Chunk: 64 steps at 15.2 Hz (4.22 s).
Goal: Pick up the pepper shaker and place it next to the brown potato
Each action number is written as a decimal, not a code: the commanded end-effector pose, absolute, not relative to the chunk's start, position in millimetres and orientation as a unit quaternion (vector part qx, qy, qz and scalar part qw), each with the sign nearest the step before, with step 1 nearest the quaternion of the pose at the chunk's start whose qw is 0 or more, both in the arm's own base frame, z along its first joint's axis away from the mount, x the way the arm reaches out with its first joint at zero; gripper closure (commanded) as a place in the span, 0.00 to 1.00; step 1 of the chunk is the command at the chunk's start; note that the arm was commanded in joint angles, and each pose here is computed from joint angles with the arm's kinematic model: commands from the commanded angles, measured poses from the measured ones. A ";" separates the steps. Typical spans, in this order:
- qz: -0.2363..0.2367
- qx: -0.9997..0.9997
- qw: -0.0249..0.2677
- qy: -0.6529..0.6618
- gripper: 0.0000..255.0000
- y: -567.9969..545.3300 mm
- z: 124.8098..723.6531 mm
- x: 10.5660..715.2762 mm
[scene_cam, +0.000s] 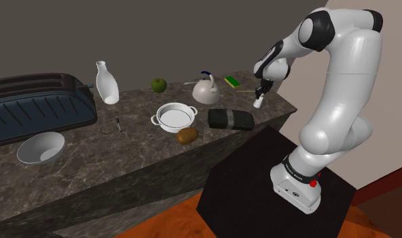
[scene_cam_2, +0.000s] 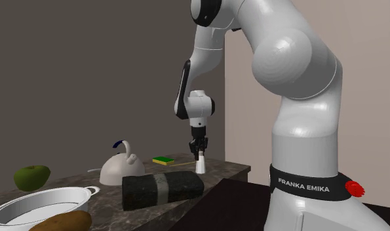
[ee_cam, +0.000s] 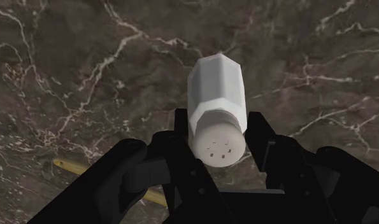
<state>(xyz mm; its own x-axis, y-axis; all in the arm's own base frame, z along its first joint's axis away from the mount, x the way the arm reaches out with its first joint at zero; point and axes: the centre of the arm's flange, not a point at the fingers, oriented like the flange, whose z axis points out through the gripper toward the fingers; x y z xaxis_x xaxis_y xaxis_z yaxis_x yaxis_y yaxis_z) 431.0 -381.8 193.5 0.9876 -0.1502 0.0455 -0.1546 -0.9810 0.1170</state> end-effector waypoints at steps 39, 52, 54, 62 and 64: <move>0.018 0.995 0.060 -0.077 1.00 -316.5 371.9 441.2; 0.018 0.995 0.060 -0.077 1.00 -146.8 372.4 466.6; 0.018 0.995 0.060 -0.077 1.00 -120.7 372.4 470.5; 0.018 0.995 0.060 -0.077 1.00 -16.3 372.7 486.2; 0.018 0.995 0.060 -0.077 1.00 9.9 372.8 490.1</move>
<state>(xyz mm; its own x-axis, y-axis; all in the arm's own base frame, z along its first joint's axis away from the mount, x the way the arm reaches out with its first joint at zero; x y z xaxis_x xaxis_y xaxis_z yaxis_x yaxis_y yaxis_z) 487.4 -4.1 371.8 0.9878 -0.1491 0.0454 -0.1535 -0.9812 0.1171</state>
